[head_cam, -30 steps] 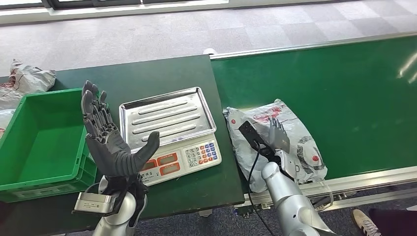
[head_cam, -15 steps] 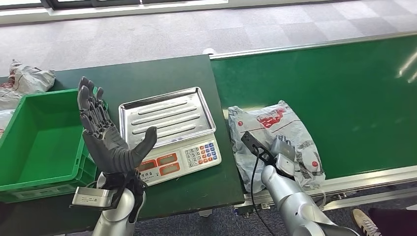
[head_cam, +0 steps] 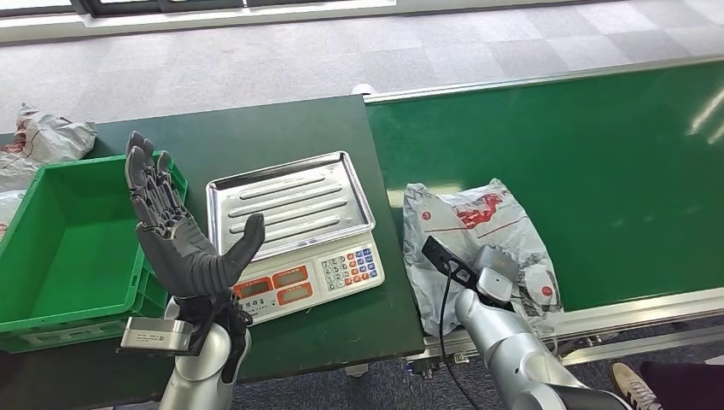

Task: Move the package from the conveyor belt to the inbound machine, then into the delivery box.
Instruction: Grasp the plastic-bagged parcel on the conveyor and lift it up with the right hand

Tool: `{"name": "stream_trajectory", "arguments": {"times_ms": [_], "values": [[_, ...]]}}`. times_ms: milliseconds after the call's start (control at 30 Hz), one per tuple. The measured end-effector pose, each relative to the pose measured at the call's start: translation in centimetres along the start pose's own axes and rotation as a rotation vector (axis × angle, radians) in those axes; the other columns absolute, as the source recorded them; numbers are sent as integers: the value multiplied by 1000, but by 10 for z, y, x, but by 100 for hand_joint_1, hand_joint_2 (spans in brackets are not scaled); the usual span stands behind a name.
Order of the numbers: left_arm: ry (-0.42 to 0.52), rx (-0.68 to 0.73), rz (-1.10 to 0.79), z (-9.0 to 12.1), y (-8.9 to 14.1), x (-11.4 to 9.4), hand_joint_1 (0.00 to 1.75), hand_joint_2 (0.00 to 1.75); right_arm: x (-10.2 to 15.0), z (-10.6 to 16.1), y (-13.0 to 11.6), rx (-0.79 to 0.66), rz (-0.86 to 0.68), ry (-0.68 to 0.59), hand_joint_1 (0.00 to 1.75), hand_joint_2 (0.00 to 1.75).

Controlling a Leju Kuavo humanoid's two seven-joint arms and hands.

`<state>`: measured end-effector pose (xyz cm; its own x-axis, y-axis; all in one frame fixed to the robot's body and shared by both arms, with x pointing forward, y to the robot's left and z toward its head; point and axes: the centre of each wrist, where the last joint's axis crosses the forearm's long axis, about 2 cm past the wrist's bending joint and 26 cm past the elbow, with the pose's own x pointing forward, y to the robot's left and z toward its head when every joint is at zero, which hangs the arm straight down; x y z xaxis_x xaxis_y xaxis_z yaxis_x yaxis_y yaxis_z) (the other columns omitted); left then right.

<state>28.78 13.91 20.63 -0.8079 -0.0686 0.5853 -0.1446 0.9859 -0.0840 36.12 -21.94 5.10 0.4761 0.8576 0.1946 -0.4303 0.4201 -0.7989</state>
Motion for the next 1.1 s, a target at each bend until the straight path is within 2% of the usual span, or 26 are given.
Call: {"name": "stream_trajectory", "arguments": {"times_ms": [767,867,967,1033,1100], "values": [[3,1,-2,1,0,0,0,175,3,0,-5,-24,-8,-69,175,175],[4,5,-6,1,0,-1,0,175,4,0,-5,-9,-42,-169,175,175],[5,17,-19,1,2,-1,0,175,11,3,-4,-16,-128,-381,175,175],[6,27,-31,3,4,-1,0,175,21,7,-9,-112,-221,-557,175,175],[7,32,-41,5,7,-1,0,175,33,12,-21,-271,-314,-673,175,175]]}}
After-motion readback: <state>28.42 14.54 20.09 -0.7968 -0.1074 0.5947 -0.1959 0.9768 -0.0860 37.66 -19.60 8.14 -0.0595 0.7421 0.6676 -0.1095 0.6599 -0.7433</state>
